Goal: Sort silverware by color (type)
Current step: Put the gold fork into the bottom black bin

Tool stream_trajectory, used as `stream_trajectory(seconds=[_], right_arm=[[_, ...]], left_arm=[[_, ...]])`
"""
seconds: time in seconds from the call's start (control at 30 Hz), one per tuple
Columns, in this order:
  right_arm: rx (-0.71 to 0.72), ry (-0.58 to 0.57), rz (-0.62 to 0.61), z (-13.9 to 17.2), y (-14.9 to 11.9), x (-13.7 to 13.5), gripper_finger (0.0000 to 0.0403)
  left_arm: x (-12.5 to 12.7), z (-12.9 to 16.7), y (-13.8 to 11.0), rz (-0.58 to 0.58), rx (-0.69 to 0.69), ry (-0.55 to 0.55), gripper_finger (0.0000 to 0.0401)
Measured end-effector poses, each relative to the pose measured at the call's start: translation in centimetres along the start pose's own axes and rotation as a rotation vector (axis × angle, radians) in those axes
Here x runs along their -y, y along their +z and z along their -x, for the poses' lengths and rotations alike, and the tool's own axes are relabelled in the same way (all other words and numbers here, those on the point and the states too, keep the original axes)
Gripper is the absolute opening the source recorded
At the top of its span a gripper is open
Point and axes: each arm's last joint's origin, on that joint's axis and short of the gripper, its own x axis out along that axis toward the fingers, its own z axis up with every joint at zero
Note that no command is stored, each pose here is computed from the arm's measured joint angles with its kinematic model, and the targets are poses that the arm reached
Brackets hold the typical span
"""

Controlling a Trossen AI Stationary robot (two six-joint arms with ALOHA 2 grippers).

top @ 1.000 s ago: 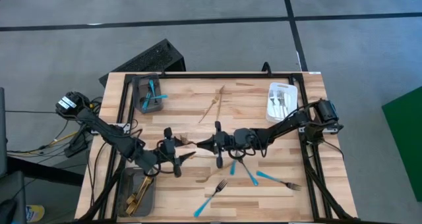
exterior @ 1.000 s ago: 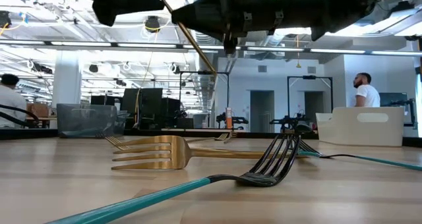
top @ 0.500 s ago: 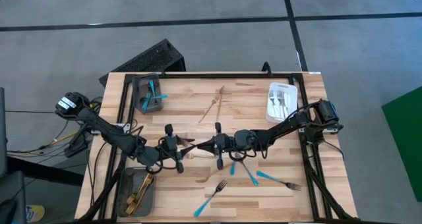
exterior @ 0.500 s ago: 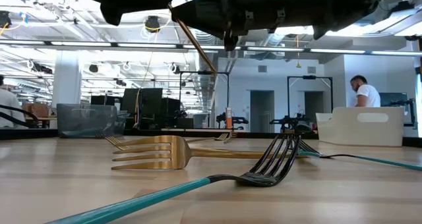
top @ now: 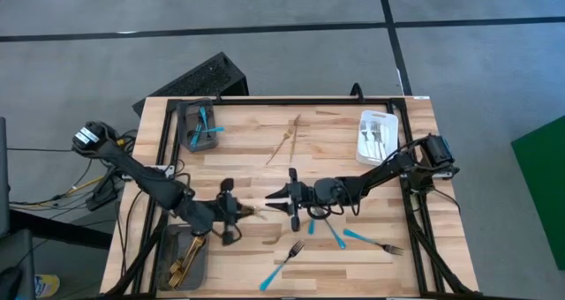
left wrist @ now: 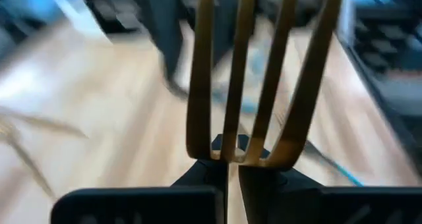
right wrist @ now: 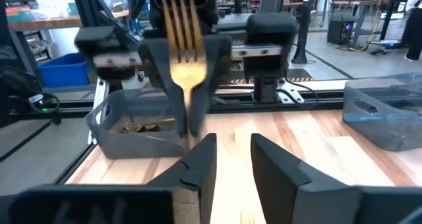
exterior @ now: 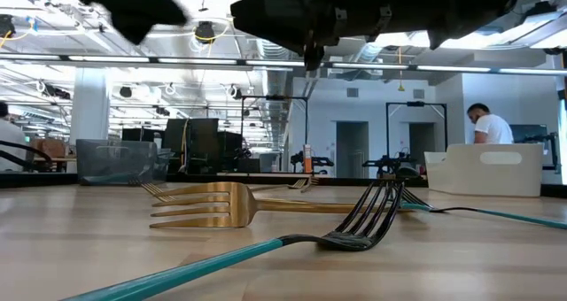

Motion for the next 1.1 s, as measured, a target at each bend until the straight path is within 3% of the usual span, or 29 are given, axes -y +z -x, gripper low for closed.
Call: stream_trajectory(seconds=[0.17,0.3,0.37,0.67,0.87,1.1], right_arm=[[-0.011,0.003,0.003,0.1,-0.1,-0.3,0.0127],[-0.014,0.000,0.004,0.0,-0.2,-0.2,0.0127],[-0.021,-0.002,0.005,0.0,-0.2,-0.2,0.0127],[-0.049,-0.008,-0.005,0.1,-0.5,-0.2,0.0127],[-0.090,-0.015,-0.016,0.1,-0.9,-0.1,0.0127],[-0.093,-0.016,-0.022,0.1,-0.9,-0.1,0.0127]], left_arm=[[0.4,2.6,0.0,0.123,-0.315,-0.068,0.0013],[1.2,4.5,0.2,0.270,-0.547,-0.184,0.0014],[1.7,5.2,0.4,0.327,-0.617,-0.207,0.0014],[3.8,8.1,2.4,0.419,-0.650,-0.272,0.0015],[4.6,10.2,0.8,0.432,-0.743,-0.205,0.0015],[5.2,12.7,-0.9,0.445,-0.743,-0.102,0.0017]])
